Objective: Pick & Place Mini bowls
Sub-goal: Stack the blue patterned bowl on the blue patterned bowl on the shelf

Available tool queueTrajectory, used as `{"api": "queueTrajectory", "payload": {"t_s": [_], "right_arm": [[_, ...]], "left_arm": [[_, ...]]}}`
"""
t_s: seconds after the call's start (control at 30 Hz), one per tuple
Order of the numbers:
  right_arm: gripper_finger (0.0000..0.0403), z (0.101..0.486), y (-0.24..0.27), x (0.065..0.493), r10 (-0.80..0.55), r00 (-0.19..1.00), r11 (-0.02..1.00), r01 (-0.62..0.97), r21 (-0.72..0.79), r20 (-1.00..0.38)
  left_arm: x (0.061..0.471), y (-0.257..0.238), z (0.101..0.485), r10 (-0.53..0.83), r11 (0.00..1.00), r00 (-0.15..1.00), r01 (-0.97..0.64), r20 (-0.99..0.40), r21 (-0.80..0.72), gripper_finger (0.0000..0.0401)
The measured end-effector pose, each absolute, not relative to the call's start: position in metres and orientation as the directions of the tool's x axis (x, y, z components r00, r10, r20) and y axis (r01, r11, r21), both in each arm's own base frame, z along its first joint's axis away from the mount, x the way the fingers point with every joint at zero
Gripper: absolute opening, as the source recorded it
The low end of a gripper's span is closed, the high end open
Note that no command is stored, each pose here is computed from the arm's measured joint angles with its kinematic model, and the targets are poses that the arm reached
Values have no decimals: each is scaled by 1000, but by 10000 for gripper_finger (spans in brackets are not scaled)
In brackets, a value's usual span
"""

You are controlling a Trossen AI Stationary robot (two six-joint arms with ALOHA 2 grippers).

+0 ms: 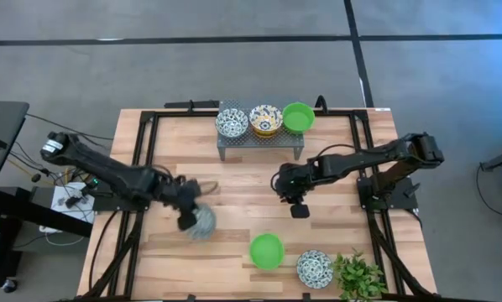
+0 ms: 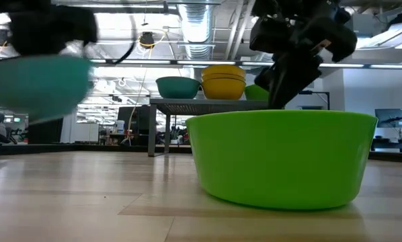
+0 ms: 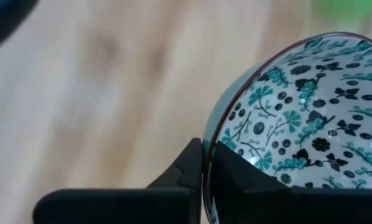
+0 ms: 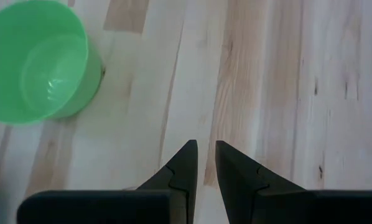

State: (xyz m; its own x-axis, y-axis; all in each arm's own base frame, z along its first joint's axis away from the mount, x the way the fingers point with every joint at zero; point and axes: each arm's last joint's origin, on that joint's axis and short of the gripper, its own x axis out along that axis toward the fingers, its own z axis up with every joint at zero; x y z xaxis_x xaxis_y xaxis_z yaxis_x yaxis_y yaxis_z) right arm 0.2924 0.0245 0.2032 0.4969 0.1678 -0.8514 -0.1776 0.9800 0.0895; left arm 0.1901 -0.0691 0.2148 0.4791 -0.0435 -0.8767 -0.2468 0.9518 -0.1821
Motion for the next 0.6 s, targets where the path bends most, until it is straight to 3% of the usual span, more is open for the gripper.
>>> {"api": "queueTrajectory", "payload": {"t_s": [0.13,0.27,0.6], "right_arm": [[53,210,24,288,168,504,983,-153,103,-847],[53,210,24,286,166,490,982,-158,100,-856],[53,196,24,276,159,407,983,-148,107,-899]], "left_arm": [[203,-43,255,128,903,627,-394,-769,-171,20],[209,-10,289,268,823,682,-529,-681,-205,19],[199,77,318,446,641,638,-717,-628,-273,25]]}}
